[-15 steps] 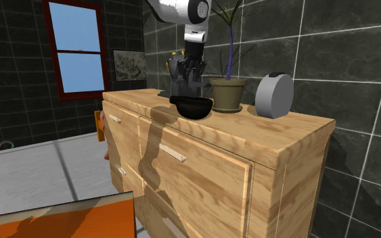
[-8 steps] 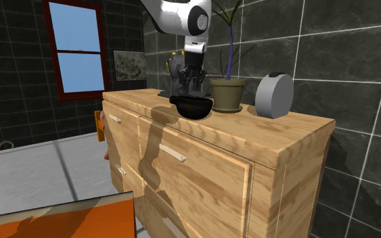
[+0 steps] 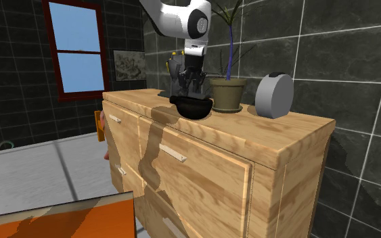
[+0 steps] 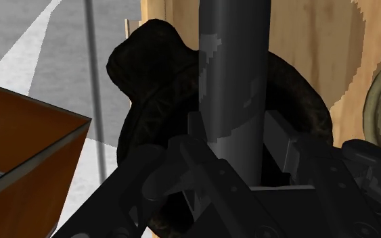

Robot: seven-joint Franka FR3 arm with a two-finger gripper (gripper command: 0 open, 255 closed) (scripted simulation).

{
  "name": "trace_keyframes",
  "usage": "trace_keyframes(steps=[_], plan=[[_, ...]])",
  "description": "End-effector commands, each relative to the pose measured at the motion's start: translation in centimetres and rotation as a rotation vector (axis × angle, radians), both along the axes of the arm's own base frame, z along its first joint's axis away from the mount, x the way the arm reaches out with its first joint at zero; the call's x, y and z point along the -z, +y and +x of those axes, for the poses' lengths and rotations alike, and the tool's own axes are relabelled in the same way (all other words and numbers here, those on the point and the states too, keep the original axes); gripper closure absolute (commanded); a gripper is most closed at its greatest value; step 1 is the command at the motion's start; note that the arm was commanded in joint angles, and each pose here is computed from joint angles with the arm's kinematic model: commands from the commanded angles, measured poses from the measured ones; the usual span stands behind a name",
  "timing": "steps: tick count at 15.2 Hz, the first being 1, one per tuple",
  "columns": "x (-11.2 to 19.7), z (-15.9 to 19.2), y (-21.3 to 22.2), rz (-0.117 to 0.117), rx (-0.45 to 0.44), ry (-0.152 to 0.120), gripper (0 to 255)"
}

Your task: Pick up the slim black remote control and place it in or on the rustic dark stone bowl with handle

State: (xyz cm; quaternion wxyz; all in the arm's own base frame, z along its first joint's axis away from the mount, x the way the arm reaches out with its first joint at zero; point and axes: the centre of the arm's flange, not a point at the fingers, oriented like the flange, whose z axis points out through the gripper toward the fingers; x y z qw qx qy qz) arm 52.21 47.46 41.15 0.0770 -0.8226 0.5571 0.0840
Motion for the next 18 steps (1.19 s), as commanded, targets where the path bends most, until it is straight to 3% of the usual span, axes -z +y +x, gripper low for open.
trace_keyframes(steps=[1,6,10,18], plan=[[0.0,0.0,0.0,-0.001,0.0,0.0,0],[0.0,0.0,0.0,-0.001,0.0,0.0,0],[-4.8,0.3,-1.1,-0.001,0.0,0.0,0],[-4.8,0.3,-1.1,-0.001,0.0,0.0,0]])
